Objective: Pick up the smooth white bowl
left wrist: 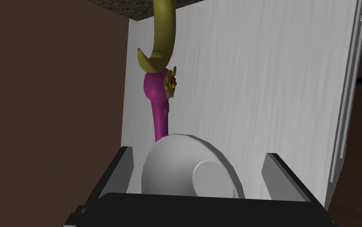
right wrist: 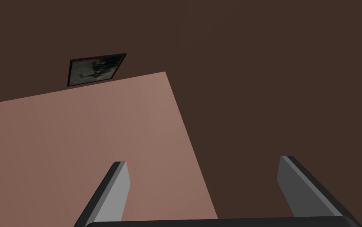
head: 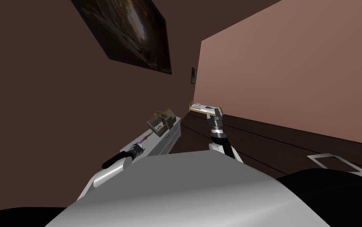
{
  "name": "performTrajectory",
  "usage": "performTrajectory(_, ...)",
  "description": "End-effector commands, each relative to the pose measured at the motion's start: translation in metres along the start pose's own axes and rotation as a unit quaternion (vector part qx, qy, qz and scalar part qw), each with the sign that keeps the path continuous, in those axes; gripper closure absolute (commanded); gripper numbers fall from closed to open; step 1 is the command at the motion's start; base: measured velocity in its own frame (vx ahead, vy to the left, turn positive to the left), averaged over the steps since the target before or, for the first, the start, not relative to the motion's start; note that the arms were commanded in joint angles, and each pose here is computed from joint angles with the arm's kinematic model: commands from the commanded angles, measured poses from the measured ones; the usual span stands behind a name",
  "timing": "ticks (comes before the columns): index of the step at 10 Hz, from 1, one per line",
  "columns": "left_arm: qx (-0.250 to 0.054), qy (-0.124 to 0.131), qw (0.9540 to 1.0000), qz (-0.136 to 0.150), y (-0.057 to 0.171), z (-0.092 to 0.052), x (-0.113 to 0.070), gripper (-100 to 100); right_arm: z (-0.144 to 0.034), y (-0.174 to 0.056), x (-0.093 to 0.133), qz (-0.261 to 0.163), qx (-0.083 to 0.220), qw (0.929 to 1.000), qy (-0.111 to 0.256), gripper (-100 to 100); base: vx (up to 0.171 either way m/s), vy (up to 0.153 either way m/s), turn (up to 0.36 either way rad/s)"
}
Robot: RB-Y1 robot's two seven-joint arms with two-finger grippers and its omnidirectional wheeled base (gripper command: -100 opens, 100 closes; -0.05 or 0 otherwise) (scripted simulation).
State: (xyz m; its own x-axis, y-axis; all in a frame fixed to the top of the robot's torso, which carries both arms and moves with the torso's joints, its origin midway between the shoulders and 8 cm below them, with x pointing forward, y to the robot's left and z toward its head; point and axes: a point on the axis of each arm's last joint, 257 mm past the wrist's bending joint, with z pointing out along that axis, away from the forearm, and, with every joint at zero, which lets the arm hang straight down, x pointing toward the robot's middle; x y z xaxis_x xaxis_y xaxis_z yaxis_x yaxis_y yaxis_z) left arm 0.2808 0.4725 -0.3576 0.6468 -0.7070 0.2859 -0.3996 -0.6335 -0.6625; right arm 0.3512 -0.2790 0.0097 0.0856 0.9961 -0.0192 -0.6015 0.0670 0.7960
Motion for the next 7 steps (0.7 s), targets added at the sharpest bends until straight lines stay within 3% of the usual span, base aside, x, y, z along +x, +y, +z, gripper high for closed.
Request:
performTrajectory(1,-0.015,-0.013,0.9998,-0.004,0.005,-0.001,-0.009,-100,0.000,0.000,0.000,0.000,0.000,1.0000,0.000,0,0.022,0.025,0.006)
performTrajectory(5,-0.082,-0.073,0.9934,-0.034,0.050,-0.007,-0.061,-100,0.000,0.000,0.000,0.000,0.000,1.0000,0.000,0,0.033,0.041,0.004)
performTrajectory(6,-0.096,-0.082,0.9911,-0.041,0.062,-0.008,-0.069,-100,0.000,0.000,0.000,0.000,0.000,1.0000,0.000,0,0.031,0.043,0.004)
performTrajectory(7,-0.085,-0.075,0.9929,-0.036,0.053,-0.007,-0.062,-100,0.000,0.000,0.000,0.000,0.000,1.0000,0.000,0,0.012,0.020,-0.001)
